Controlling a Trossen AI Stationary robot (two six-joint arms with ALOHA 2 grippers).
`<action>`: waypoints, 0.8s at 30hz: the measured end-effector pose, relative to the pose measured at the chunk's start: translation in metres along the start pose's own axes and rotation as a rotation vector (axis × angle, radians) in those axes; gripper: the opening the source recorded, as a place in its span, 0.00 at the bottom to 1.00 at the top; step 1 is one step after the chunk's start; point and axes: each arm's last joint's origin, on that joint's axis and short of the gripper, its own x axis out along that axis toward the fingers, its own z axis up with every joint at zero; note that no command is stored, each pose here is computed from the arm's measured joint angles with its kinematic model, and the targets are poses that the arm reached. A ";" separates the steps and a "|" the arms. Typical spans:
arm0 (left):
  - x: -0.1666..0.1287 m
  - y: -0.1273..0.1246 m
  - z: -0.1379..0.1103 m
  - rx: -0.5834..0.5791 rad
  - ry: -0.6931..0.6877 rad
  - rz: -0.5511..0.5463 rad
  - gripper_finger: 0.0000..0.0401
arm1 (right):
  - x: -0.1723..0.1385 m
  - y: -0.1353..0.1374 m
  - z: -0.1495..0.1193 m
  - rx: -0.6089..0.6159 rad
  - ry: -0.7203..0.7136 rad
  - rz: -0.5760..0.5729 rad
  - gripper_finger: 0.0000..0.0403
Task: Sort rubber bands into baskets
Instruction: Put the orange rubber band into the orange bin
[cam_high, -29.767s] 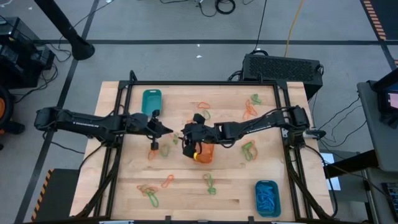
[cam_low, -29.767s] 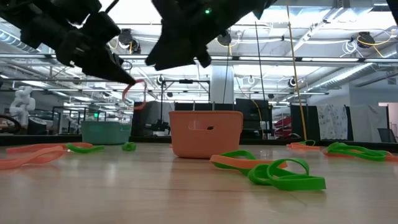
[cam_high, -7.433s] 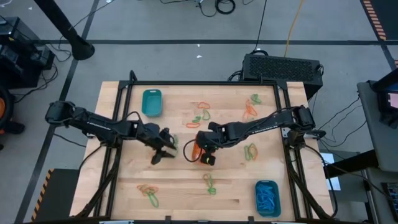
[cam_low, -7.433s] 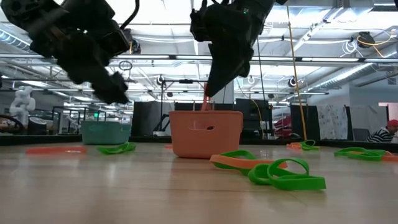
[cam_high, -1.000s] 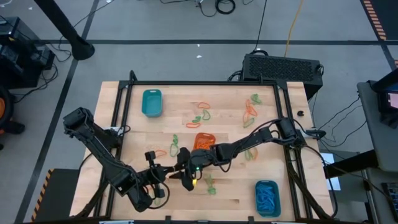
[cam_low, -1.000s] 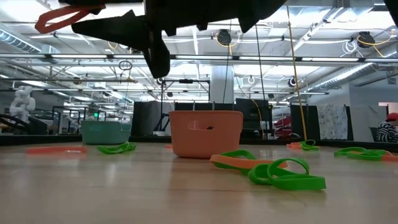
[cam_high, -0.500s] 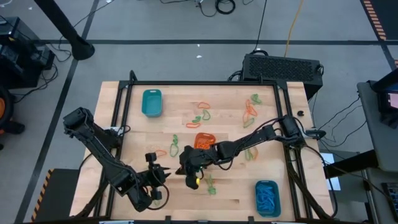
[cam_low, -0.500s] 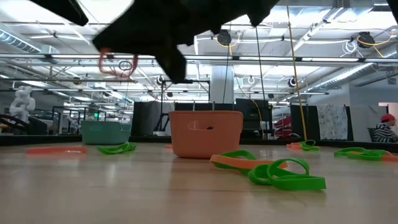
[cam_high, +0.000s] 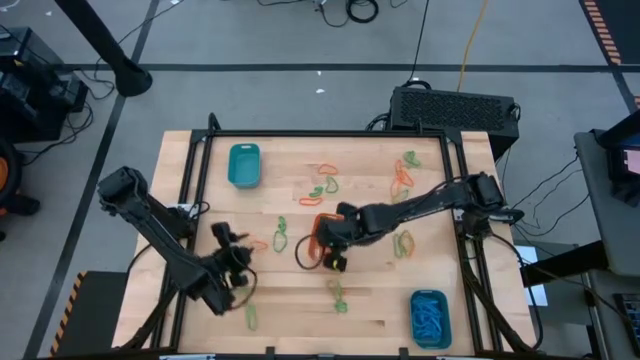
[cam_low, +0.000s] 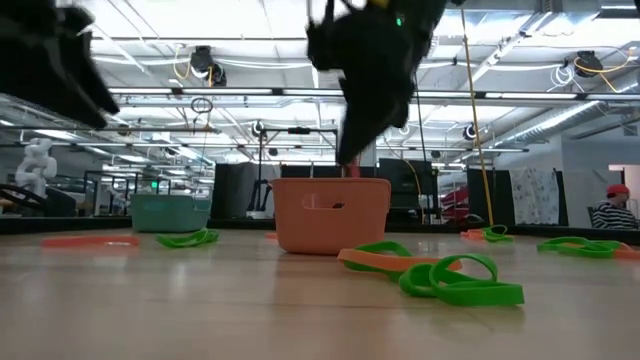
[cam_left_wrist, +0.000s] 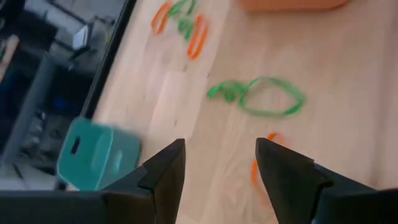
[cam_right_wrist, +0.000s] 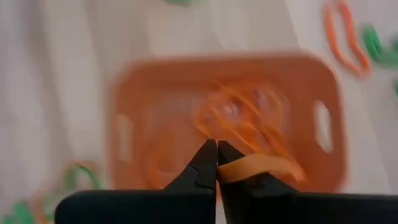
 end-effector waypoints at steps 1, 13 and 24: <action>0.003 0.005 -0.006 -0.026 0.005 -0.001 0.51 | 0.001 -0.006 0.000 0.019 0.026 -0.009 0.00; 0.042 0.071 0.006 -0.211 -0.225 -0.338 0.51 | 0.009 -0.036 0.010 0.132 0.094 0.088 0.01; 0.057 0.073 0.001 -0.299 -0.726 -0.705 0.51 | 0.008 -0.033 0.009 0.149 0.108 0.109 0.10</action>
